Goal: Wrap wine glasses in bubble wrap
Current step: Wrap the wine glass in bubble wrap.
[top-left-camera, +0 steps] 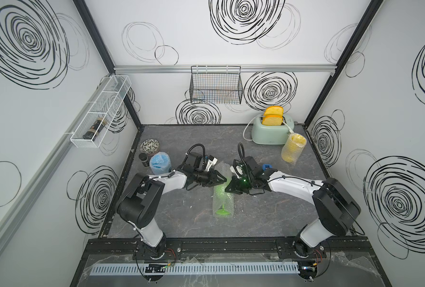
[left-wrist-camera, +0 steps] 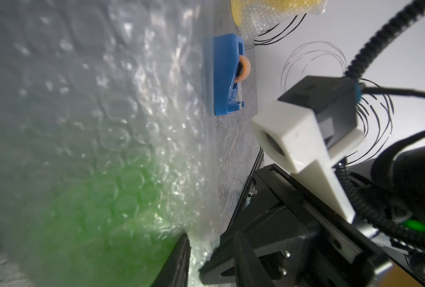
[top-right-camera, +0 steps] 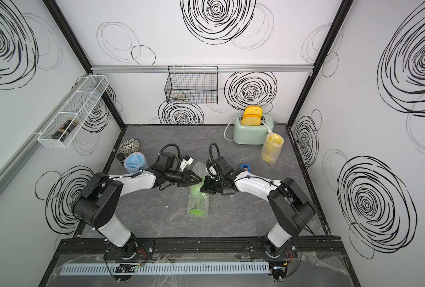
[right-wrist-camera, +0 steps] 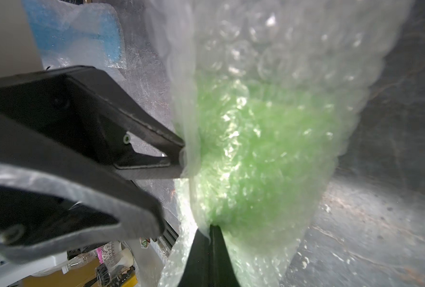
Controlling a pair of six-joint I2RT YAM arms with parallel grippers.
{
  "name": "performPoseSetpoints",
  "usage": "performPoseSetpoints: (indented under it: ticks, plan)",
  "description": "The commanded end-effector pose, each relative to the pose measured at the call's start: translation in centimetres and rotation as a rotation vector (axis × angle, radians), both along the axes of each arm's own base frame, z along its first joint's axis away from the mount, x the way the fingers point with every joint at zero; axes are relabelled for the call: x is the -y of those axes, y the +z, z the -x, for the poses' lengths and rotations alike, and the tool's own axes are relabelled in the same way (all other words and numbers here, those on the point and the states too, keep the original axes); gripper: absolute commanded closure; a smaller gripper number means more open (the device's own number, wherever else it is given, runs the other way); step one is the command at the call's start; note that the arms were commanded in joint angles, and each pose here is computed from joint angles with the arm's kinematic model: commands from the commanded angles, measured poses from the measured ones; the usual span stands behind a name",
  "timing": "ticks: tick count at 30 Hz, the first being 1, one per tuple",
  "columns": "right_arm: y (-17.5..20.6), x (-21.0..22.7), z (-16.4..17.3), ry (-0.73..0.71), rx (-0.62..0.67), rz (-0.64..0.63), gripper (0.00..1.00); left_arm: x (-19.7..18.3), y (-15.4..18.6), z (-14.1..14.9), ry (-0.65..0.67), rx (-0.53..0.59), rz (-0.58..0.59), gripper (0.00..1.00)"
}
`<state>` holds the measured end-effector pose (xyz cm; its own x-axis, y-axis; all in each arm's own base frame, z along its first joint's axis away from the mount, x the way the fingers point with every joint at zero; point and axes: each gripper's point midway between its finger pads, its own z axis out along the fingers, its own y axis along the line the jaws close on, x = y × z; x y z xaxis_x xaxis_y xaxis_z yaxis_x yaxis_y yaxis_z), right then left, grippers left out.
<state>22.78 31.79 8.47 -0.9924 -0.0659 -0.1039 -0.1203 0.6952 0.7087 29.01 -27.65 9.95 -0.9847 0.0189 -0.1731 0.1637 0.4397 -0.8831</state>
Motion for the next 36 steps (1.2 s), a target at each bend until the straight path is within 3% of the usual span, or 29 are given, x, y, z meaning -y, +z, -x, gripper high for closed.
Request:
performPoseSetpoints:
  ticks: [1, 9, 15, 23, 36]
  plan:
    - [-1.5, 0.5, 0.3, -0.004, -0.033, 0.018, 1.00, -1.0, -1.9, 0.4, 0.031, -0.051, -0.110, 0.59]
    - [-1.2, 0.4, -0.2, -0.012, -0.031, 0.006, 1.00, -1.5, 3.1, 0.7, -0.016, 0.075, -0.105, 0.32]
    - [-1.1, 0.2, -0.3, -0.007, -0.029, 0.000, 1.00, -4.7, 1.4, 0.2, 0.066, 0.112, -0.222, 0.02]
    - [-0.7, -0.3, -0.2, 0.003, -0.026, -0.013, 1.00, -4.3, -1.5, -1.0, 0.058, 0.100, -0.266, 0.03]
    - [-0.7, -0.4, -0.1, 0.010, -0.018, -0.008, 1.00, -2.3, -2.6, -1.0, 0.001, 0.054, -0.191, 0.03]
